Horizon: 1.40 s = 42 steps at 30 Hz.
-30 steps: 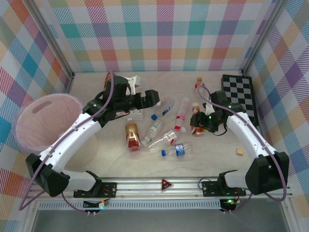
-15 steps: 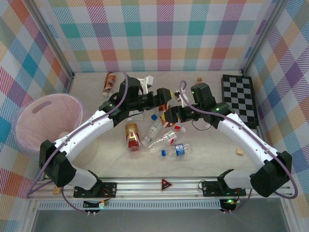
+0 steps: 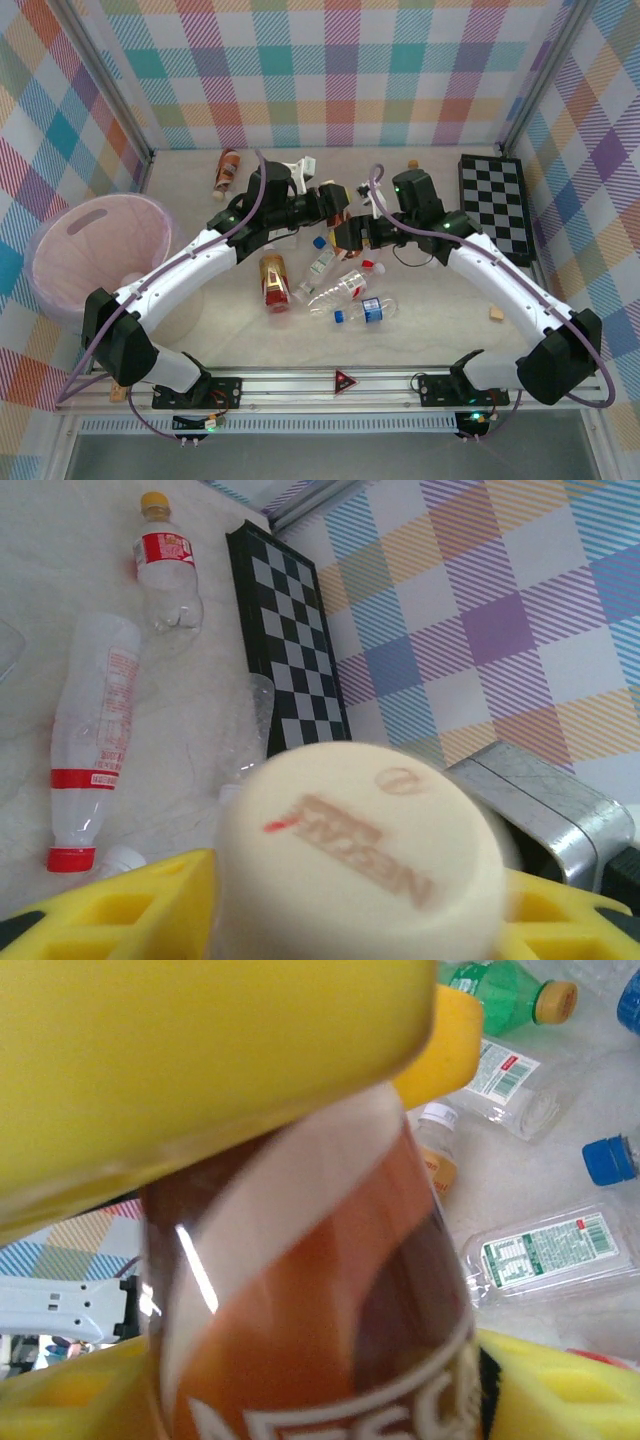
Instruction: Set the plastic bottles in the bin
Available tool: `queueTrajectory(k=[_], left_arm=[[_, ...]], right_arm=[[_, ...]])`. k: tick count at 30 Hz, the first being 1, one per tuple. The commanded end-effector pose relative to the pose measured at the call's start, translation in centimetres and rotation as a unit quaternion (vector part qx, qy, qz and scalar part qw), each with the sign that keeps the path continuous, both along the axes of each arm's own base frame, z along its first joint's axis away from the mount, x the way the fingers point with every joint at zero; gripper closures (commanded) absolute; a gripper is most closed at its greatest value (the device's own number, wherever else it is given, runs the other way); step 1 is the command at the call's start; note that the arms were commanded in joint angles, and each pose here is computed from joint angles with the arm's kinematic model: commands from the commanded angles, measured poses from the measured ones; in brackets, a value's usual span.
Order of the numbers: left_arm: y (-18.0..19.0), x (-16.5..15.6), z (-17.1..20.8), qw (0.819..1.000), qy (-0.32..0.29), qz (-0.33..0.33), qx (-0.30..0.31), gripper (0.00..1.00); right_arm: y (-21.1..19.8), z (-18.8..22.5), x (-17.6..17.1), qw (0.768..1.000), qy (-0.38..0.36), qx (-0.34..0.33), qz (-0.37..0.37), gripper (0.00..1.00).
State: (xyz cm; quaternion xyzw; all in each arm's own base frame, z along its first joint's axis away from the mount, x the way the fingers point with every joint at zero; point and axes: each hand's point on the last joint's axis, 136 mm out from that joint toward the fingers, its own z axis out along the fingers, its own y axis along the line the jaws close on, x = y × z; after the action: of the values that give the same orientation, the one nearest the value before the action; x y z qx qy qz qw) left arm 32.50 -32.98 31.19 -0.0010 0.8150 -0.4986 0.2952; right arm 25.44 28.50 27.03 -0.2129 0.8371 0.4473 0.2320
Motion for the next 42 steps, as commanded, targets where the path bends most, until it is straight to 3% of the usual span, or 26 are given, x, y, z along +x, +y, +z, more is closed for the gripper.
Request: queueTrajectory(k=[1,4,12,14,16,18,23,26,28,32,37,42], left_arm=[[0.3,0.0,1.4,1.000,-0.026,0.004,0.013,0.47],[1.1,0.4,1.1,0.998,-0.033,0.020,0.050,0.48],[2.9,1.7,2.8,0.996,-0.047,0.037,0.072,0.56],[3.2,2.0,2.5,0.995,-0.046,0.044,0.083,0.59],[3.7,2.0,1.3,0.992,-0.038,0.046,0.109,0.63],[4.6,2.2,0.4,0.989,-0.035,0.057,0.132,0.64],[6.5,2.2,0.2,0.984,-0.032,0.067,0.161,0.56],[7.0,2.0,0.2,0.983,-0.032,0.067,0.166,0.53],[7.1,1.8,-0.1,0.983,-0.028,0.064,0.169,0.51],[6.9,1.4,-0.8,0.985,-0.022,0.054,0.164,0.50],[6.2,1.6,-1.4,0.986,-0.018,0.041,0.162,0.50],[5.7,1.6,-1.4,0.986,-0.020,0.026,0.161,0.50]], right_arm=[[0.6,1.5,0.3,1.000,-0.018,0.005,0.012,0.10],[0.2,1.7,0.3,1.000,-0.025,-0.008,0.009,0.01],[-3.3,4.8,0.6,0.998,-0.014,0.061,-0.018,0.00],[-4.6,3.7,1.2,0.998,-0.004,0.032,-0.049,0.01],[-6.4,0.6,1.5,0.993,0.028,-0.063,-0.091,0.00],[-7.7,-2.5,0.6,0.981,0.050,-0.152,-0.108,0.02],[-10.3,-6.9,-1.4,0.959,0.083,-0.240,-0.124,0.04],[-14.4,-9.8,-2.2,0.917,0.112,-0.348,-0.157,0.05],[-16.5,-11.5,-3.3,0.893,0.151,-0.386,-0.176,0.06],[-19.1,-13.4,-6.9,0.861,0.252,-0.375,-0.233,0.05],[-22.2,-13.0,-10.0,0.817,0.315,-0.377,-0.303,0.03],[-21.3,-12.9,-12.3,0.817,0.370,-0.342,-0.281,0.13]])
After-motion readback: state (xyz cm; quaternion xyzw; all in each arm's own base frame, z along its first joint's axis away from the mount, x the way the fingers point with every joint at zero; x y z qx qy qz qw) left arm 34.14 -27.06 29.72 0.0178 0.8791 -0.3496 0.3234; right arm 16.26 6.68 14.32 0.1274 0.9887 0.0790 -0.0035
